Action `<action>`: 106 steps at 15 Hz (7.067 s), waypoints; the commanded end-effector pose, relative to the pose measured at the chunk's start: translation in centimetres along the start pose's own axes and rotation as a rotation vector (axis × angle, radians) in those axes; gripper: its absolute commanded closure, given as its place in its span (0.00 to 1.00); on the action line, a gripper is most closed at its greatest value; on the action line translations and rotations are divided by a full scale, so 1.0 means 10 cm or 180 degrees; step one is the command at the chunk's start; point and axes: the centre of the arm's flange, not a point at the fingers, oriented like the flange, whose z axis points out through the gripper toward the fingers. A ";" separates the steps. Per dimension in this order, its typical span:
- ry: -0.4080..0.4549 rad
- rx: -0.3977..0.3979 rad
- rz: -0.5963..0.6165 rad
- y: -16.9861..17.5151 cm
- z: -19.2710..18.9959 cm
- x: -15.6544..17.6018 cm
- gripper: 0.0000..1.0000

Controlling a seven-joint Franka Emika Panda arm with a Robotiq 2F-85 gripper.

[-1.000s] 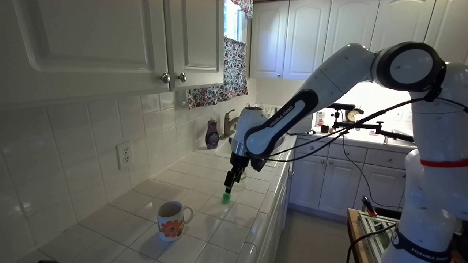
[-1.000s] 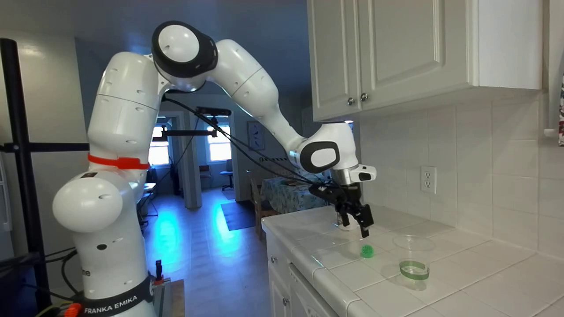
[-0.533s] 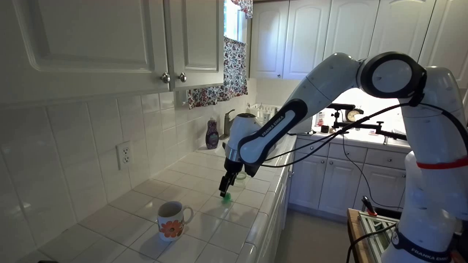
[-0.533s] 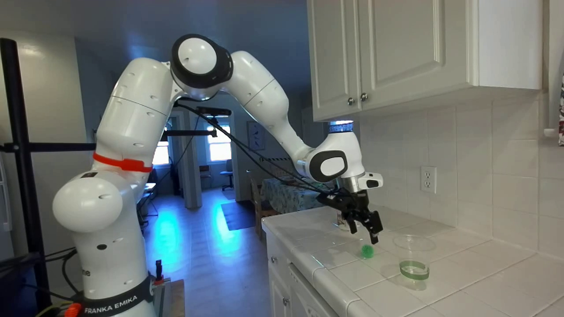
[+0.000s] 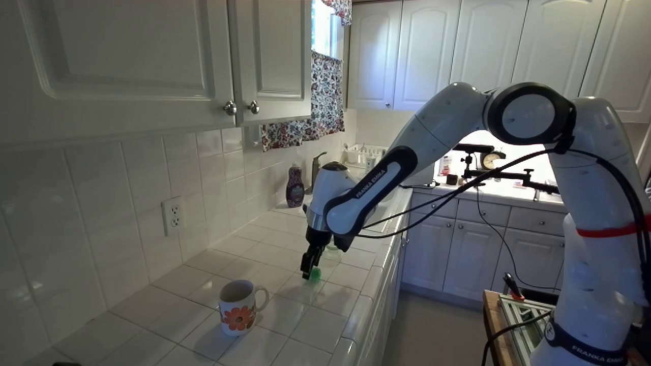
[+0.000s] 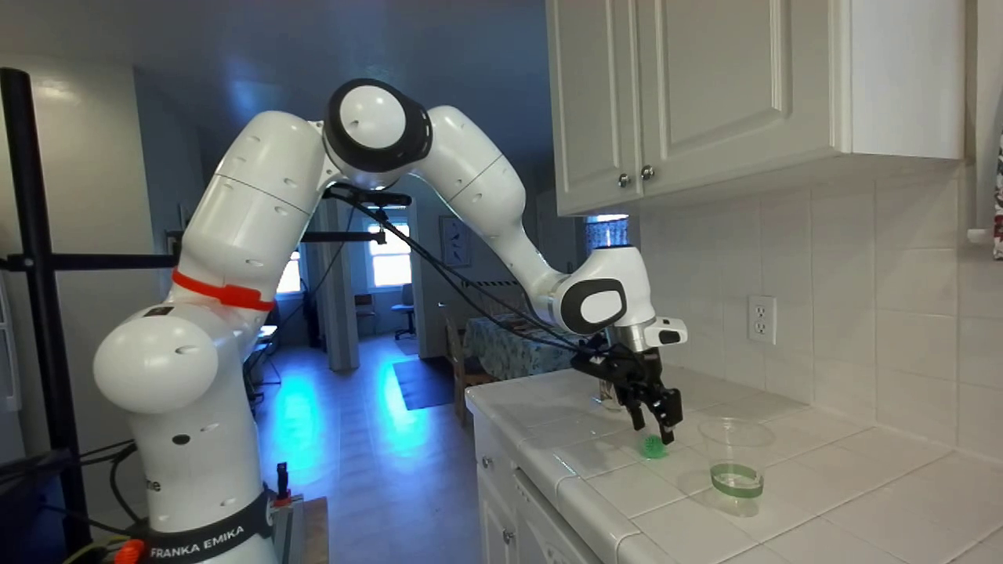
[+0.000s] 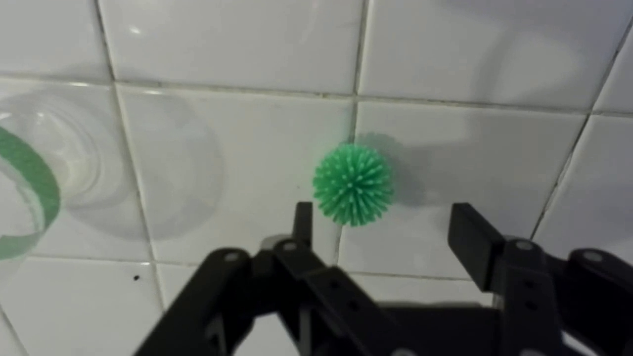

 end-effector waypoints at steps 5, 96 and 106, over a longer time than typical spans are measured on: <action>-0.0319 -0.0086 0.0045 0.04 0.07 0.07 0.88; -0.0035 -0.0054 -0.0042 -0.09 0.02 0.02 0.00; 0.0001 -0.0005 -0.0077 -0.14 0.14 0.10 0.70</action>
